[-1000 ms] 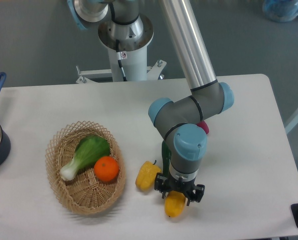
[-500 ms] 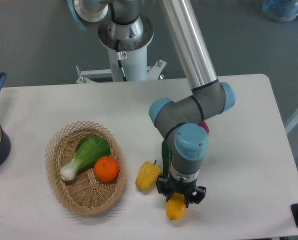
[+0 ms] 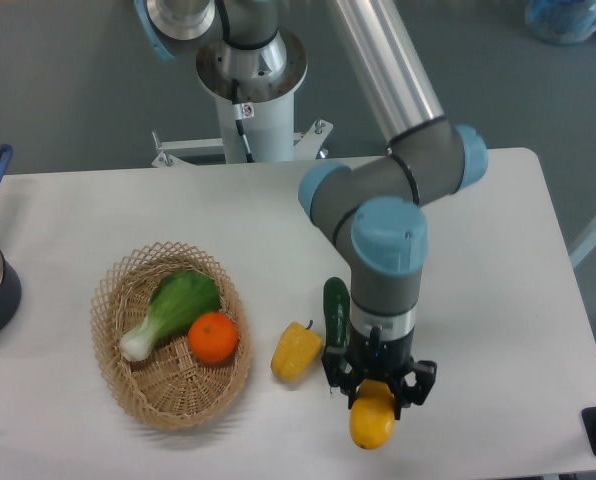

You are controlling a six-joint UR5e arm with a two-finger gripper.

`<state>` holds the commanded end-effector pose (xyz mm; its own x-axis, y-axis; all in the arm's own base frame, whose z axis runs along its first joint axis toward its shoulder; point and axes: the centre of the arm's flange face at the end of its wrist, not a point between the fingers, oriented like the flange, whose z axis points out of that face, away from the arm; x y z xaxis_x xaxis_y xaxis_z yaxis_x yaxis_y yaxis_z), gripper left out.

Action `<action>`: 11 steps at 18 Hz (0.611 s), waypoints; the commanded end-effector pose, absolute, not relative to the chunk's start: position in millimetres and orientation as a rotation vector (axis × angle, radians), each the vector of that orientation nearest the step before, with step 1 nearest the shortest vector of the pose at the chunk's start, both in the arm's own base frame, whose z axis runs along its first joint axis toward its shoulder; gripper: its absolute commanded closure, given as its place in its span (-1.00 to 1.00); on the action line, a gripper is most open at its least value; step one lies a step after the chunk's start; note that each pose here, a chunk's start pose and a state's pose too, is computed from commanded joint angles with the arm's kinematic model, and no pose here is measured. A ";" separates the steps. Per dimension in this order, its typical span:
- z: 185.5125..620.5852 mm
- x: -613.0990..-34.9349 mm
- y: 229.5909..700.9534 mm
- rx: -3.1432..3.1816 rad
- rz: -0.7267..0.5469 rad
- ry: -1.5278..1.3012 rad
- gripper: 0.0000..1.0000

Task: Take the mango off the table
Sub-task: 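Lift the grasped mango up off the table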

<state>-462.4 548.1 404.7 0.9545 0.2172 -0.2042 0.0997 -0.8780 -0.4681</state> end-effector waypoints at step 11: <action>495.7 -481.4 498.2 -2.383 0.229 -0.391 0.35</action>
